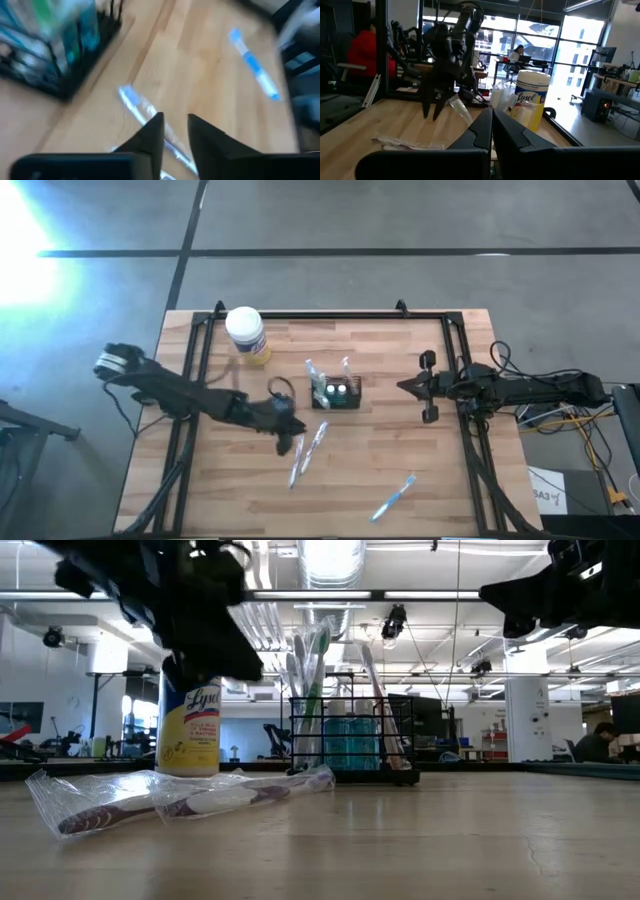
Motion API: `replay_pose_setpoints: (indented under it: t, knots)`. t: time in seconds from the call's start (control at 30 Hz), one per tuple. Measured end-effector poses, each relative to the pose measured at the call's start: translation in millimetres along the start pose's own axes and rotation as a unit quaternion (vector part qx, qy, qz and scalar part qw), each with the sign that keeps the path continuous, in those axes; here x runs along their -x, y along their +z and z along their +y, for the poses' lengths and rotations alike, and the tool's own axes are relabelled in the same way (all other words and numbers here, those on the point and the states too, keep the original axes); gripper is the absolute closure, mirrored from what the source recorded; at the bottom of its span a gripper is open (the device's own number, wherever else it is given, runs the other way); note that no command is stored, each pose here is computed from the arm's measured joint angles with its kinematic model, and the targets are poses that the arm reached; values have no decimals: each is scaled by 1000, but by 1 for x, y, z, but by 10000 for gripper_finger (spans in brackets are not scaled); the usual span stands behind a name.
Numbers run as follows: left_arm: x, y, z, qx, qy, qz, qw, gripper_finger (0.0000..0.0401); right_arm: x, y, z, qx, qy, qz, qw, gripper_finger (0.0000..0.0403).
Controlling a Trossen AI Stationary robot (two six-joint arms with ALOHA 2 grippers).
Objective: Pick & Place toothbrushing station
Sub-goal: Put the right violet toothbrush into the black mesh organizer
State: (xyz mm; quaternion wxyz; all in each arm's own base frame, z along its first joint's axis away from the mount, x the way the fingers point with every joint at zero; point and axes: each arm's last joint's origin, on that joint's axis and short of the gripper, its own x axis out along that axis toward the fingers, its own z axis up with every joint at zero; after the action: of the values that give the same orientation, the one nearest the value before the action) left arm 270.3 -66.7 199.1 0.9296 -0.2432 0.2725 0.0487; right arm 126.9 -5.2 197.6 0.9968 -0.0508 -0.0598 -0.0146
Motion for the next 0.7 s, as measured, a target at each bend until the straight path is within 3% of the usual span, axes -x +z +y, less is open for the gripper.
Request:
replay_pose_setpoints:
  t: [0.33, 0.57, 0.7]
  knots:
    - [-60, 17, -35, 28, 111, 135, 984, 173, 0, 0, 0, -38, 1, 2, 999, 394]
    - [-99, 23, -53, 18, 163, 184, 969, 165, 0, -3, 0, -46, 2, 7, 999, 394]
    - [-116, 17, -54, 9, 216, 219, 951, 169, 0, -4, 1, -46, 2, 9, 999, 394]
